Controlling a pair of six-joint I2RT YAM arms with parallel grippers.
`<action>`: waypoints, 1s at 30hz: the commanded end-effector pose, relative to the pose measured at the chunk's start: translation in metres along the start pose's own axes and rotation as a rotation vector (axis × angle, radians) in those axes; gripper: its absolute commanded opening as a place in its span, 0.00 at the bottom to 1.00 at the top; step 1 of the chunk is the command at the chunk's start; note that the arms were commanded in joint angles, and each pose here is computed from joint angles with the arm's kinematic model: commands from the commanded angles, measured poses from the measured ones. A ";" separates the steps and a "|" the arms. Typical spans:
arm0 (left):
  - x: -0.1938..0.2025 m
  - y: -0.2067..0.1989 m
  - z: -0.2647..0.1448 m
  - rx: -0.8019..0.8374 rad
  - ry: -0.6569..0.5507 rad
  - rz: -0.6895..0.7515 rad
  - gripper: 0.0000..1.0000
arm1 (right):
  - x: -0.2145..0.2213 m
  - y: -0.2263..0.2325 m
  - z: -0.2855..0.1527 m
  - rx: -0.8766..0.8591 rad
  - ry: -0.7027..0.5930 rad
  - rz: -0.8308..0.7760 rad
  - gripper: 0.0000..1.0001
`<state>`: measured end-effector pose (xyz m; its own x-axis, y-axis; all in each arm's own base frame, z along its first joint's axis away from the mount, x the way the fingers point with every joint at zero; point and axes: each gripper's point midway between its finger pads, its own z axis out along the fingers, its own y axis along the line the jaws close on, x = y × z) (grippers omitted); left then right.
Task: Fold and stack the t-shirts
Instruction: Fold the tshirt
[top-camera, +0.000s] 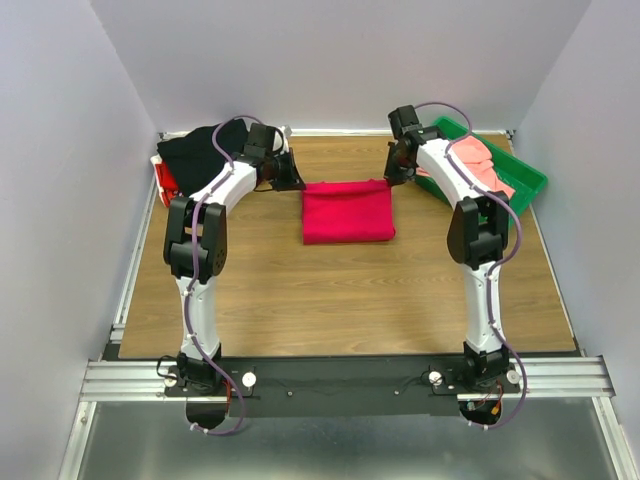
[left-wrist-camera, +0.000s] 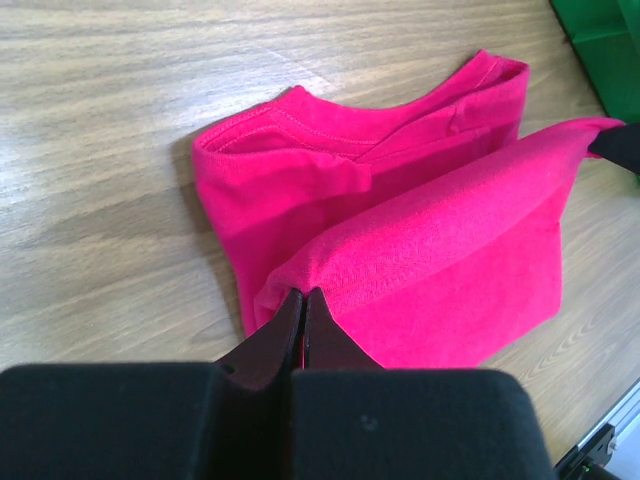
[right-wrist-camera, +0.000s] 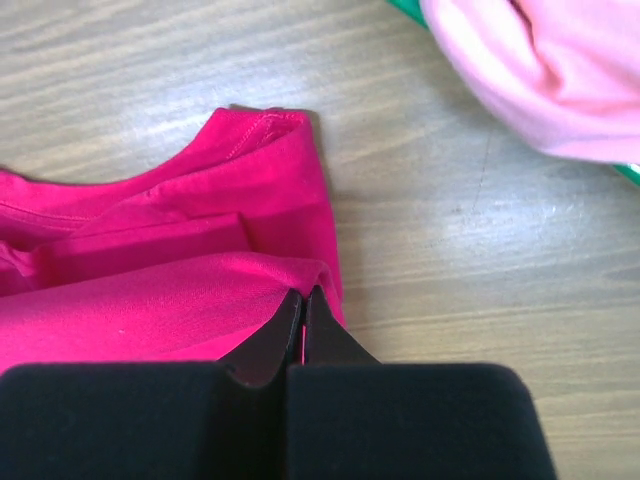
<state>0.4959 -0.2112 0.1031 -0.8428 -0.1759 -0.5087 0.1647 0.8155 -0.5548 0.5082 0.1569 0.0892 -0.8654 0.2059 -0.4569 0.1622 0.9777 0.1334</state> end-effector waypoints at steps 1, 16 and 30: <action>-0.016 0.008 0.004 -0.001 -0.043 -0.011 0.00 | -0.013 -0.011 0.007 0.019 -0.018 -0.002 0.00; -0.080 0.021 0.010 0.021 -0.237 -0.081 0.94 | -0.081 0.020 0.016 -0.122 -0.190 0.011 0.76; -0.024 0.004 -0.014 0.188 -0.251 0.070 0.96 | -0.034 0.067 -0.034 -0.440 -0.125 -0.144 0.81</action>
<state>0.5171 -0.1829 0.0910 -0.7427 -0.3067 -0.5952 0.1704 0.7731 -0.6110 0.5475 0.1789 0.1269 -0.7949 0.1602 -0.5852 -0.0404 0.9484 0.3145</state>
